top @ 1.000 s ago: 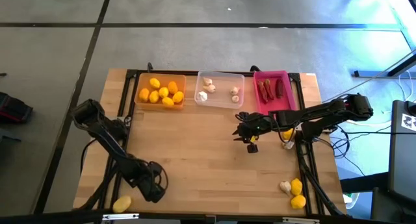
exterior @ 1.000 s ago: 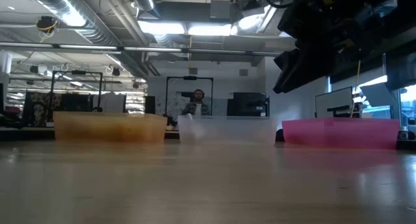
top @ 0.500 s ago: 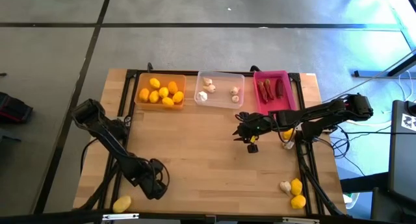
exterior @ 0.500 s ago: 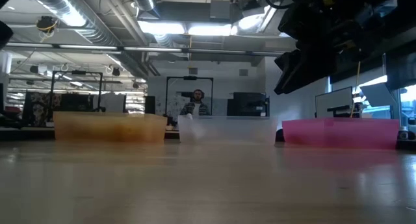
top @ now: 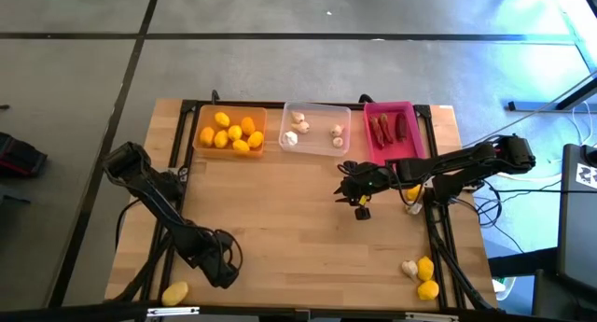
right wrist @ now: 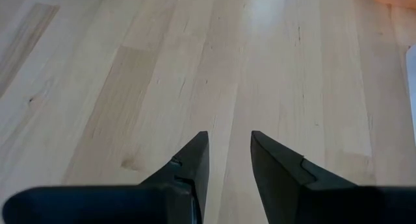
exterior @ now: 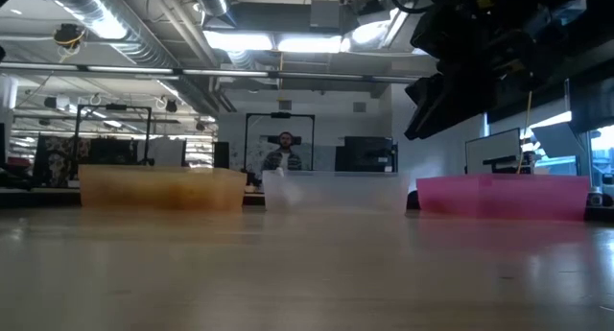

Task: Sort produce into baskets
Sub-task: Put the yellow lemon into the orange bin

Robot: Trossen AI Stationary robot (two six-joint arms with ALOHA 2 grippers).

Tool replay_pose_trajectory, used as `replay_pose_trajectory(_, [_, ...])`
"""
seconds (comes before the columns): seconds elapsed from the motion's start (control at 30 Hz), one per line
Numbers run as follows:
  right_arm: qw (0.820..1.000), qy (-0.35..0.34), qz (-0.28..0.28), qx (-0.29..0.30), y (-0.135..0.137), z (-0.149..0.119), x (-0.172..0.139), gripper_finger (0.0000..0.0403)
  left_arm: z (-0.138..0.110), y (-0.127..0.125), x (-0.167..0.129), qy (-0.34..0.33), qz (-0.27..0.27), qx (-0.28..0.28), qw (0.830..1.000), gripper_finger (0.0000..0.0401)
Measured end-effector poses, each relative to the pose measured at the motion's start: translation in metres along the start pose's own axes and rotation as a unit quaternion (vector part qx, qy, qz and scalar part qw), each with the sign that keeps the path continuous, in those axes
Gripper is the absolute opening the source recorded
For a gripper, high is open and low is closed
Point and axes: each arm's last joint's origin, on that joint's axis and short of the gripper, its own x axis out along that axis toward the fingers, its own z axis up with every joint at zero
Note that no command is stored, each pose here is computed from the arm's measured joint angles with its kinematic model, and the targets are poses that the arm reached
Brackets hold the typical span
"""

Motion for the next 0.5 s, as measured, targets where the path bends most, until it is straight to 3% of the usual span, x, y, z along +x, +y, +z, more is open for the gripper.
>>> replay_pose_trajectory(0.2, [1.0, -0.002, -0.002, -0.003, 0.0, 0.0, 0.0, 0.0111, -0.004, -0.005, 0.0, 0.036, -0.022, -0.003, 0.999, 0.0367])
replay_pose_trajectory(0.5, [1.0, -0.001, -0.001, -0.004, 0.0, 0.0, 0.0, 0.0111, -0.035, -0.001, 0.003, 0.087, -0.025, -0.002, 0.996, 0.0355])
